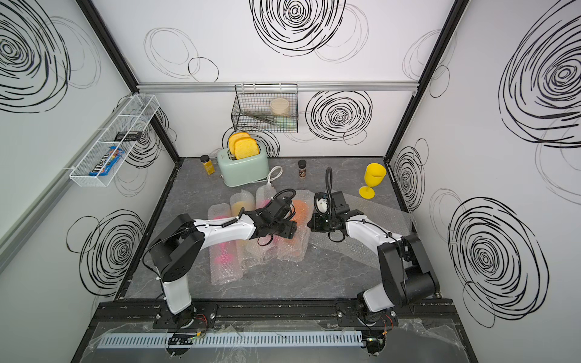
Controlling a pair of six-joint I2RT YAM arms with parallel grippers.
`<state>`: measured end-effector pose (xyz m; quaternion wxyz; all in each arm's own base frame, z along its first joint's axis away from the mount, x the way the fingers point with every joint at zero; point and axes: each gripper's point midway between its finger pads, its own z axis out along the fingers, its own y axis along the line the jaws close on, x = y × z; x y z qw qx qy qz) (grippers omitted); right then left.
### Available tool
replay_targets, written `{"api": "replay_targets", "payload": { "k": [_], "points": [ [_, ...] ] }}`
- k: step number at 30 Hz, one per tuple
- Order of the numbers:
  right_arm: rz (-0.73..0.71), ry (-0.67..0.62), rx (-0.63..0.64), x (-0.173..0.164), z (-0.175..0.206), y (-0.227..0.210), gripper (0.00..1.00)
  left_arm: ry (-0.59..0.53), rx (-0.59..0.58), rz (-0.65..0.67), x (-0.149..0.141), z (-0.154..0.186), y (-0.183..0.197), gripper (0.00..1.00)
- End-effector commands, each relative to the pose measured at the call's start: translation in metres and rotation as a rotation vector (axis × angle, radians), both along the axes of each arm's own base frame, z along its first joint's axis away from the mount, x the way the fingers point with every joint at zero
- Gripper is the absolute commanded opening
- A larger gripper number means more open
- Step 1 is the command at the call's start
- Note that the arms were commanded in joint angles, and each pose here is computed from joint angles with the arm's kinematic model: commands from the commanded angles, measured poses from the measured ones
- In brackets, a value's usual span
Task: Unpack wine glasses from bubble wrap
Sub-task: Unwrap the bubble wrap at the center of the board.
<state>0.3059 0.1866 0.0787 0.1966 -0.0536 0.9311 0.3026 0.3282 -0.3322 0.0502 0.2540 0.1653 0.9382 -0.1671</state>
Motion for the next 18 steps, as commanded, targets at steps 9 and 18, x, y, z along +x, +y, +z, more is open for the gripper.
{"api": "replay_targets", "payload": {
  "k": [9,18],
  "points": [
    [0.007,-0.024,0.119,-0.005,0.014,-0.003,0.0,0.058,0.036,0.04,-0.001,-0.023,0.028,0.73],
    [-0.023,-0.006,0.115,-0.012,0.004,-0.015,0.01,0.045,-0.011,0.044,0.004,-0.004,0.027,0.73]
  ]
}}
